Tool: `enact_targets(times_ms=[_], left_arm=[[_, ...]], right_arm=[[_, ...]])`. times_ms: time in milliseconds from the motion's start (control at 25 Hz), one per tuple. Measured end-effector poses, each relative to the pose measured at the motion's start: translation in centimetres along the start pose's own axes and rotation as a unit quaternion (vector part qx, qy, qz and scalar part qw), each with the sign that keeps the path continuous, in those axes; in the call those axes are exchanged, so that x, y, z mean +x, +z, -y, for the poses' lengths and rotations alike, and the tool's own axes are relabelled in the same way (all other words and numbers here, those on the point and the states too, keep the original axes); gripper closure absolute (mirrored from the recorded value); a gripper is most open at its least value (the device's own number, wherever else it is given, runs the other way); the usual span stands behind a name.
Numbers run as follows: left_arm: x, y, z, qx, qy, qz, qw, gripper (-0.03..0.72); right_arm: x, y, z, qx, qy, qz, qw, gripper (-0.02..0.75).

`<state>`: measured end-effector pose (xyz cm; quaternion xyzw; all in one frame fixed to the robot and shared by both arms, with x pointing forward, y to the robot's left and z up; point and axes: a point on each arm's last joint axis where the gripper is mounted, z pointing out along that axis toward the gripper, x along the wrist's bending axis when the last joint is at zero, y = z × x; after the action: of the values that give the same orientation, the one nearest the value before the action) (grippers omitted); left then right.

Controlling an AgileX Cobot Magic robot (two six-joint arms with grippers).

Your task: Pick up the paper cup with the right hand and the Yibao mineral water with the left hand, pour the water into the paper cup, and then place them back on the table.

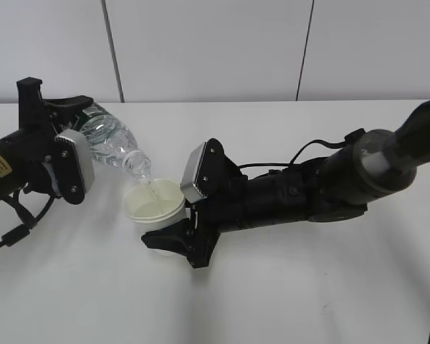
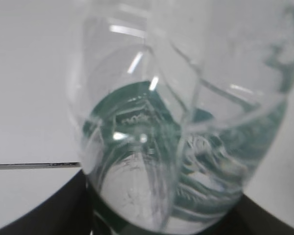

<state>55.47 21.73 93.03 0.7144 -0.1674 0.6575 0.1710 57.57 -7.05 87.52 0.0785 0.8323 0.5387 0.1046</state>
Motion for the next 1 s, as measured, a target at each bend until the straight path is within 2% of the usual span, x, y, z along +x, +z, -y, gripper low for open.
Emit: enact_targets(times_ms=[720, 1000], left_arm=[[0.1, 0.0, -0.01, -0.001, 0.0, -0.004, 1.0, 0.311], [0.1, 0.0, 0.01, 0.0, -0.036, -0.006, 0.999, 0.311]], right_arm=[[-0.17, 0.0, -0.19, -0.01, 0.011, 0.009, 1.0, 0.181], [-0.11, -0.01, -0.49, -0.027, 0.013, 0.006, 1.0, 0.181]])
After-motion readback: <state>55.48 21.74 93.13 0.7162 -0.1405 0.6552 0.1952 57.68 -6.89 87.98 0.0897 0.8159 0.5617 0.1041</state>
